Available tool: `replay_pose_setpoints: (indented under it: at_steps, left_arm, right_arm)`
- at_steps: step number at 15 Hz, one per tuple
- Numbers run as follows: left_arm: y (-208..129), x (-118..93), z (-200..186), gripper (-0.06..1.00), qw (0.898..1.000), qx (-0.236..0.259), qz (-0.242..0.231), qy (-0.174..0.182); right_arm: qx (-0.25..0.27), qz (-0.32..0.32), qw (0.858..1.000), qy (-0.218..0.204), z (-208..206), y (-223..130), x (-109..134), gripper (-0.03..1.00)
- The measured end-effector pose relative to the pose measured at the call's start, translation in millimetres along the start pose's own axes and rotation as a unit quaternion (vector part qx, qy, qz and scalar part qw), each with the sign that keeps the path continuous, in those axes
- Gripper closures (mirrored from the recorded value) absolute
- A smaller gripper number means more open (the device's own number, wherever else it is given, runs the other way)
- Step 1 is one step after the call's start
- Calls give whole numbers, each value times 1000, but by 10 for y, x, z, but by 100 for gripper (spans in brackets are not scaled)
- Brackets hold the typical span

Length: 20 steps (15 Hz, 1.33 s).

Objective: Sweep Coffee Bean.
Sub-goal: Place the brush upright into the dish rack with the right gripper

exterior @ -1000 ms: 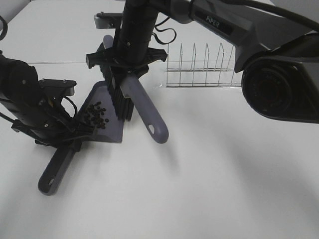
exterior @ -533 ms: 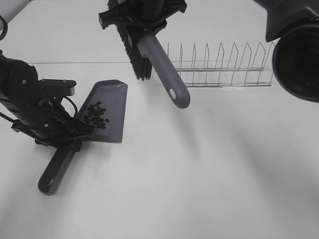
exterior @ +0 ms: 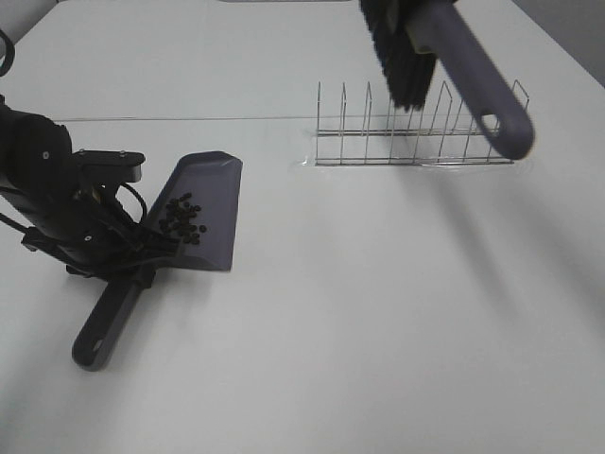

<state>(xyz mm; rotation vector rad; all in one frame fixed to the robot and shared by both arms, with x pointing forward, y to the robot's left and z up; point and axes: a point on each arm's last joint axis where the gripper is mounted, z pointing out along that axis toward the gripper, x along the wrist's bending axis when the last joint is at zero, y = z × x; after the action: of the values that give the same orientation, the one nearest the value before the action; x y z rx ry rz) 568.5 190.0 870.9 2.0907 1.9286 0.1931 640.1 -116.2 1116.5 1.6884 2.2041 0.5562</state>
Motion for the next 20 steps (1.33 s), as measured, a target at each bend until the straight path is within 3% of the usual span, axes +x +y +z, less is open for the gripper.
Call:
replay_pose_setpoints:
  at_steps: [3,5,9,14,20]
  left_arm:
    - [0,0,0,58,1000,0,0,0]
    - [0,0,0,58,1000,0,0,0]
    - [0,-10,-44,58,1000,2,-5,-3]
    - [103,-53,-480,58,999,-49,-6,-18]
    - [77,-114,-484,58,999,-42,-1,-22]
  right_arm:
    - [33,44,998,-30,-204,-316,-500,62]
    - [68,58,995,-43,-171,-552,-661,62]
    - [155,55,985,-51,232,-873,-670,62]
    - [232,74,967,-70,891,-979,-775,62]
    - [220,73,969,-84,1245,-748,-807,62]
